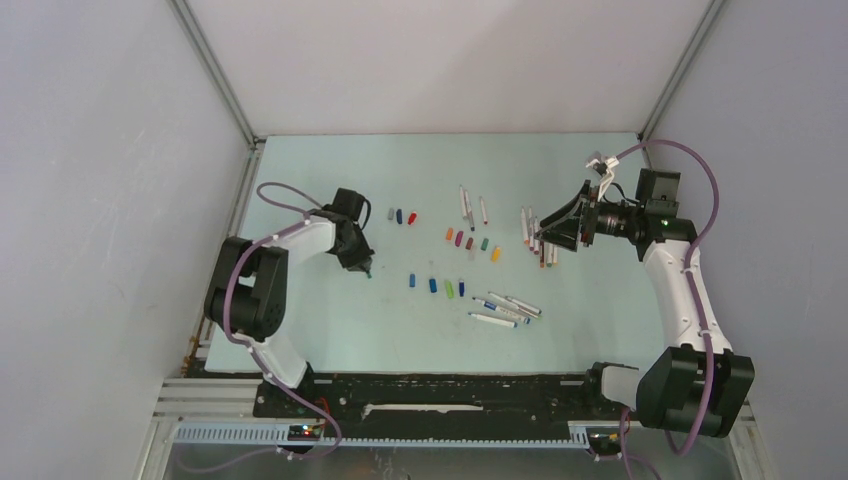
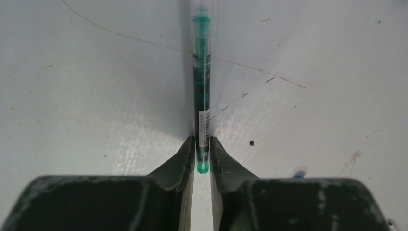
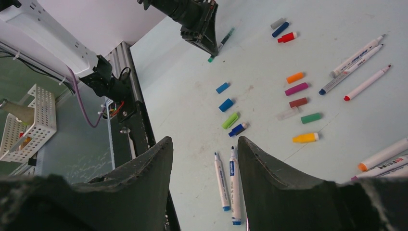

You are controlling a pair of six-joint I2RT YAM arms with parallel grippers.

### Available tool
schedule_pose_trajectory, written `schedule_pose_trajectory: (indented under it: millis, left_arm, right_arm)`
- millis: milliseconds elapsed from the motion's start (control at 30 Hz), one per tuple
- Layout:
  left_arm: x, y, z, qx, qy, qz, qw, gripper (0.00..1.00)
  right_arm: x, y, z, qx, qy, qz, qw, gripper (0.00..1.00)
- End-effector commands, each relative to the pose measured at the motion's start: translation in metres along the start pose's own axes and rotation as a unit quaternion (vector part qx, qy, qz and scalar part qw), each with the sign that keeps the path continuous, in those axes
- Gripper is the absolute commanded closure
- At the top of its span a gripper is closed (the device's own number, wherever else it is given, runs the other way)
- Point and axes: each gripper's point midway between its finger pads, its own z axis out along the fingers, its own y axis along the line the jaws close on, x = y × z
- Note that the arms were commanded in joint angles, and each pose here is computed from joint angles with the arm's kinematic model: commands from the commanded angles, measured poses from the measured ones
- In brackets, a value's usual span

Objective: Open the pen caps
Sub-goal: Pick up the pen from the center of the board.

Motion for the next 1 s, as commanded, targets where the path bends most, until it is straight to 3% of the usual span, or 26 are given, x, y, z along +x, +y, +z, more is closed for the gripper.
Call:
schedule_pose_trajectory:
  millis: [0,233,500,800,967]
  left_arm:
    - [-0.016,-0.004,-0.002,0.007,-0.037,0.012,0.999,0.79]
    - [-0.023,0.002,0.008,-0.027,-0.027,0.036,0.999,0.69]
    - [-0.022,0.005,0.018,-0.024,-0.004,0.038,0.999,0.7]
    - [-0.01,0.009,0.023,-0.017,0.011,0.041,0.999,0.85]
    - [-0.011,0.007,0.009,0.004,-0.015,0.04,0.999,0.94]
  right_arm:
    - [-0.008,0.006,-0.002,-0.01,-0.007,-0.02,1.0,0.45]
    - [-0.008,0.006,-0.002,-0.01,-0.007,-0.019,1.0,0.45]
    - [-0.009,0.007,-0.003,-0.009,-0.008,-0.023,1.0,0.45]
    - [-0.01,0.008,-0.004,-0.01,-0.01,-0.024,1.0,0.45]
    - [-0.009,0.008,-0.004,-0.009,-0.01,-0.026,1.0,0.45]
